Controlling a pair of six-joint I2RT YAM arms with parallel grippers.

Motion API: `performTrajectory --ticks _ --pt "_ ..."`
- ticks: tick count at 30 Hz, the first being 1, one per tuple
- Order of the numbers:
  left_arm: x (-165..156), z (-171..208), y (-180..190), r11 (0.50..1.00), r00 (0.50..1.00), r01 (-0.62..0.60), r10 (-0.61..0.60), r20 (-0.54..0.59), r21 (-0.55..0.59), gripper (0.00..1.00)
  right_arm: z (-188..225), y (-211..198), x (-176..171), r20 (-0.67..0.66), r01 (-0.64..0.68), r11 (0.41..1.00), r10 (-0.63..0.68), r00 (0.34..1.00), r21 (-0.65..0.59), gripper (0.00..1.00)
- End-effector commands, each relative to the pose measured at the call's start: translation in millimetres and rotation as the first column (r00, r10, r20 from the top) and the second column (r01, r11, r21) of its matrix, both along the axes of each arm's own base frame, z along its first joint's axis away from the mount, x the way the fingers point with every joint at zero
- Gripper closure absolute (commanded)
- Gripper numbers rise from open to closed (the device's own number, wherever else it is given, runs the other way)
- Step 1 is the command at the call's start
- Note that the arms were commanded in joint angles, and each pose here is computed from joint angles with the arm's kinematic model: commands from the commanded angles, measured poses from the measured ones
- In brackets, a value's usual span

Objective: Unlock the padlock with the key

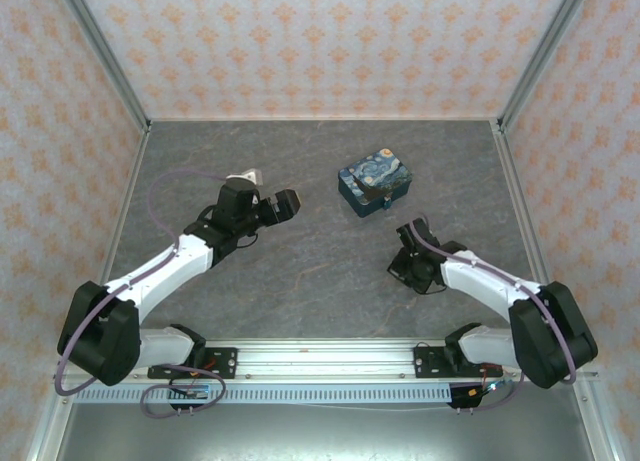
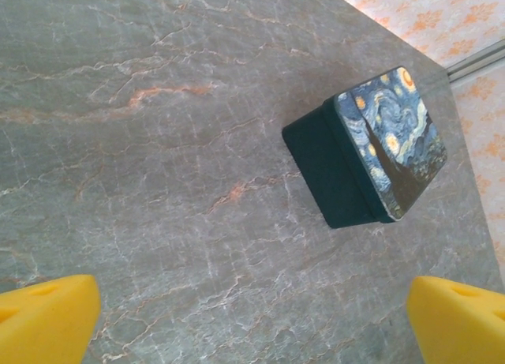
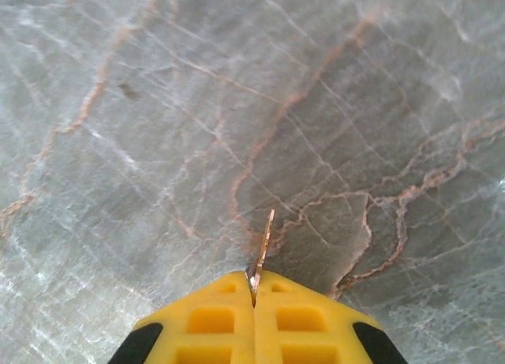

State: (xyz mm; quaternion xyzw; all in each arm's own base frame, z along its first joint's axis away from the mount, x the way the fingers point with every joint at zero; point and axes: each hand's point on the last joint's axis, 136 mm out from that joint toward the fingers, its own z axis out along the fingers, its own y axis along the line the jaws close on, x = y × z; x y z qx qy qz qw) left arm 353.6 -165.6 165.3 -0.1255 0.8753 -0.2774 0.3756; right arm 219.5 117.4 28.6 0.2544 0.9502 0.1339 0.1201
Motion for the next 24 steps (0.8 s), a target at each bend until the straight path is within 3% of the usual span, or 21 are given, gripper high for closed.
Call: performTrajectory --ticks 1,4,8,15,18,20,24 --pt "2.0 31.4 -8.0 0.999 1.0 0.016 -0.015 0.024 -0.045 0.0 40.4 7.7 23.7 0.156 -0.19 0.974 0.208 0.966 -0.121 1.0" --pt "1.4 50.6 -17.7 0.995 0.998 0.057 -0.055 0.027 -0.081 0.0 82.8 25.7 38.7 0.303 -0.331 0.907 0.403 0.864 -0.261 1.0" --pt "-1.3 78.4 -27.6 0.987 0.994 0.102 -0.098 0.04 -0.126 0.03 131.6 55.3 48.5 0.428 -0.441 0.766 0.633 0.645 -0.469 1.0" --pt "-12.6 116.3 -46.2 0.96 0.986 0.168 -0.158 0.061 -0.223 0.14 194.2 98.3 49.8 0.495 -0.408 0.526 0.848 0.189 -0.746 1.0" --pt "-20.1 128.2 -61.3 0.942 0.978 0.206 -0.194 0.071 -0.263 0.2 203.1 109.3 48.0 0.465 -0.371 0.446 0.884 0.042 -0.814 1.0" --pt "-25.5 134.7 -72.0 0.933 0.972 0.235 -0.223 0.076 -0.272 0.24 203.6 113.5 48.2 0.434 -0.359 0.403 0.901 -0.004 -0.842 1.0" --pt "-35.7 140.3 -92.1 0.92 0.961 0.277 -0.269 0.069 -0.277 0.33 205.4 119.9 51.3 0.392 -0.356 0.355 0.919 -0.035 -0.865 1.0"
